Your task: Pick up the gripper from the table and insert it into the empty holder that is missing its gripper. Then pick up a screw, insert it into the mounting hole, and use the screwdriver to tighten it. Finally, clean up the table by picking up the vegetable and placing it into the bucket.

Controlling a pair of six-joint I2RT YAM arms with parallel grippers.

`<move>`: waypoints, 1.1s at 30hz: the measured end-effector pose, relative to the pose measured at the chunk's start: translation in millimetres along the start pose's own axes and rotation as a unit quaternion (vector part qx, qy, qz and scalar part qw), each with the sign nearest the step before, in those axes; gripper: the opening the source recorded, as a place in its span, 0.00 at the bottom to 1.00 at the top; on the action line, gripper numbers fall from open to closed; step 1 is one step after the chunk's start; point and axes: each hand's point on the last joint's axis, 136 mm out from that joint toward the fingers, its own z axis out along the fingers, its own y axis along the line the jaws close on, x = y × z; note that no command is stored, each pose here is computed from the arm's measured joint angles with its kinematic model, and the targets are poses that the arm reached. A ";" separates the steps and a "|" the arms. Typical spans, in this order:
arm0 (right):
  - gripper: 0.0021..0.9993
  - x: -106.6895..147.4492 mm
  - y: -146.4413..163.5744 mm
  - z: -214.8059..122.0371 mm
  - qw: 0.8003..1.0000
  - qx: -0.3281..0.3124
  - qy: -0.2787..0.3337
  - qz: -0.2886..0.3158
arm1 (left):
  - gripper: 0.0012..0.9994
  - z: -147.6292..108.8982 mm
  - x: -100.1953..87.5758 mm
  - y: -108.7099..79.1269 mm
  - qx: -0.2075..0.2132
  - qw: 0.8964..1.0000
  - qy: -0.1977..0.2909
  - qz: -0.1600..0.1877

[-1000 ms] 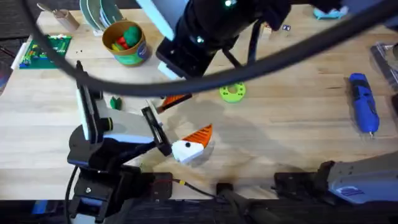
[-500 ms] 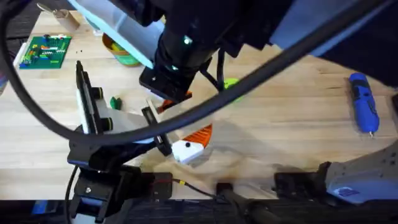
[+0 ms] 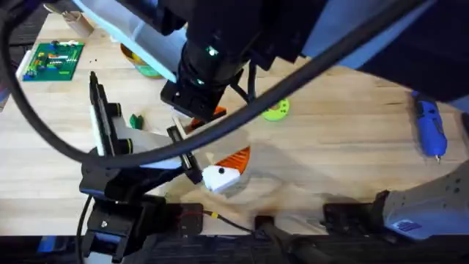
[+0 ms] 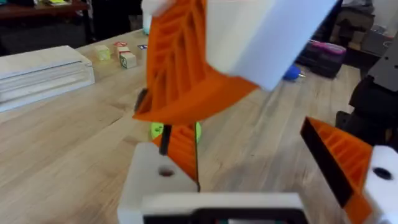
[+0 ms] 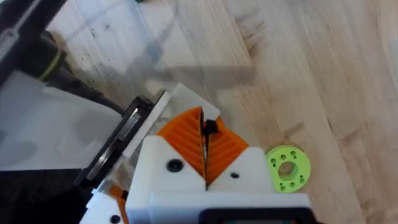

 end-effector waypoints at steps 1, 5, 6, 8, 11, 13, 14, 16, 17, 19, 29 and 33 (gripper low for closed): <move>0.01 -0.1 -0.1 0.2 1.000 0.000 0.000 0.000 | 0.99 0.0 0.0 0.0 0.000 1.000 0.000 0.000; 0.01 -0.1 0.0 0.0 1.000 0.000 0.000 0.000 | 0.99 0.0 0.0 0.0 0.000 1.000 0.000 0.000; 0.01 -0.1 0.0 0.0 1.000 0.000 0.000 0.000 | 0.99 0.0 0.0 0.0 0.000 1.000 0.000 0.000; 0.01 -0.1 0.6 0.0 1.000 -0.002 0.000 0.000 | 0.99 0.0 0.0 0.0 0.000 1.000 0.000 0.000; 0.01 -0.2 3.0 1.5 1.000 -0.008 0.001 0.000 | 0.99 0.0 0.0 0.0 0.000 1.000 0.000 0.000; 0.01 1.0 3.9 5.8 1.000 -0.009 0.007 -0.001 | 0.99 0.0 0.0 0.0 0.000 1.000 0.000 0.000; 0.01 2.0 4.4 8.7 1.000 -0.009 0.011 -0.002 | 0.99 0.0 0.0 0.0 0.000 1.000 0.000 0.000; 0.01 3.3 4.8 14.4 1.000 -0.010 0.018 -0.002 | 0.99 0.0 0.2 0.0 0.000 1.000 0.000 0.000; 0.01 3.9 4.9 16.3 1.000 -0.010 0.020 -0.002 | 0.99 0.0 0.3 0.0 0.000 1.000 0.001 -0.001; 0.01 4.3 5.1 18.7 1.000 -0.010 0.023 -0.002 | 0.99 0.0 0.5 0.0 0.000 1.000 0.001 -0.001; 0.01 4.3 5.2 19.1 1.000 -0.011 0.023 -0.002 | 0.99 0.0 0.5 0.0 0.000 1.000 0.001 -0.001; 0.01 4.3 5.8 20.9 1.000 -0.012 0.025 -0.002 | 0.99 0.0 0.5 0.0 0.000 1.000 0.001 -0.002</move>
